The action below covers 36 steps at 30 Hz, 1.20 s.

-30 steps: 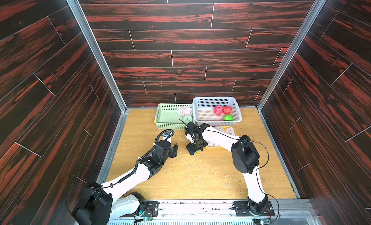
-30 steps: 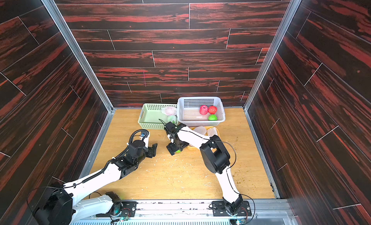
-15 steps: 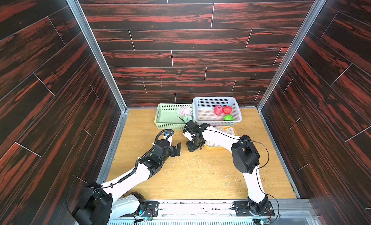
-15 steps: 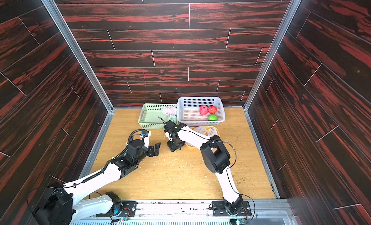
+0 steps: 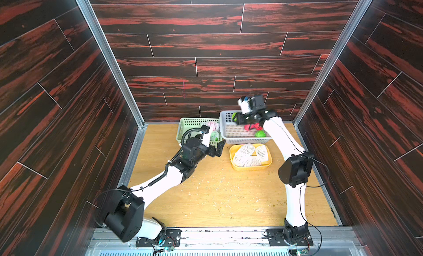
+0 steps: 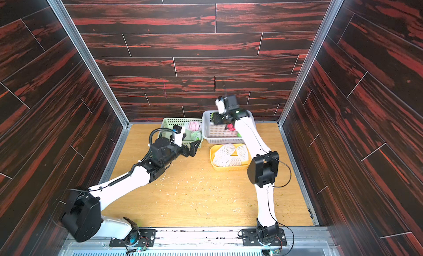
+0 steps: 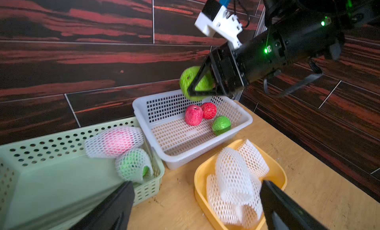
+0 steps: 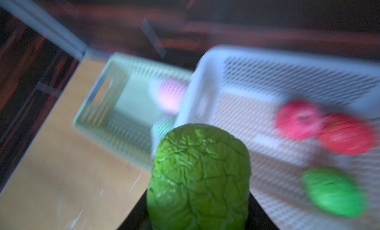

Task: Remove foam nets from apples
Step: Place the apple in the basket.

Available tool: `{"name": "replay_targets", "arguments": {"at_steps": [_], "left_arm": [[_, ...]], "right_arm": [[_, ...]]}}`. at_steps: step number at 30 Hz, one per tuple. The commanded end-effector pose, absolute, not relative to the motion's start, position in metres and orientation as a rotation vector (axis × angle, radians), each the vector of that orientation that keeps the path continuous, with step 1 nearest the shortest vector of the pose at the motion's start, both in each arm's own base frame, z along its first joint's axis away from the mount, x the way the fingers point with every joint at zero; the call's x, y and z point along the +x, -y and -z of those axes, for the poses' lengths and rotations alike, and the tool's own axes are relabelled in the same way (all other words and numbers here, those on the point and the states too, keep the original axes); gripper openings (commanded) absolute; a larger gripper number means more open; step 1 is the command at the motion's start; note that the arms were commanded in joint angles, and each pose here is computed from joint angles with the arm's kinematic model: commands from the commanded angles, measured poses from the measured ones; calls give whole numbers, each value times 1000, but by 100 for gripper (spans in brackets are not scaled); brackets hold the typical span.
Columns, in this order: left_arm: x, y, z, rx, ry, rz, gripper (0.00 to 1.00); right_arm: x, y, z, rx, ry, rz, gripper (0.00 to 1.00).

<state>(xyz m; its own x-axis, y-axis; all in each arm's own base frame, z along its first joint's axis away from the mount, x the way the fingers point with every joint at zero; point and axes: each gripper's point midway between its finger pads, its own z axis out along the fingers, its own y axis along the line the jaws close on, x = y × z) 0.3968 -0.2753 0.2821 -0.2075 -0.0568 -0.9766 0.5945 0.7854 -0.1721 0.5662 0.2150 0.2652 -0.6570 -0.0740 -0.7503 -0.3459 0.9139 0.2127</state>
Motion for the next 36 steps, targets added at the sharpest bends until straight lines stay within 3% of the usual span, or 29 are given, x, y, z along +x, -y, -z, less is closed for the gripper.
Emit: {"name": "replay_targets", "arguments": {"at_steps": [1,6,15,17,20,21,28,36], "left_arm": [[407,290,-283,462,-1683,673,100],[432,295,-265,439,-1766,651,100],[455,293,-244,405,-1835,642,100],[459,291,-240,392,-1845,641,100],[469,287,-231,371,-1864,634,100],[473,286,-228,362,-1876,634,100],[506,269,-213,299,-1970,533,100],[541,249,-199,213,-2133,416,100]], "right_arm": [[590,-189,-197,-232,-2428,-359,44],[618,-171,-158,-252,-2430,-288,46],[617,-167,-113,-322,-2491,-255,48],[617,-163,-101,-316,-2518,-223,55],[616,-158,-91,-308,-2537,-189,75],[617,-156,-91,-306,-2538,-172,78],[618,-154,-104,-303,-2514,-153,82],[600,-171,-201,-308,-2382,-255,84]]}}
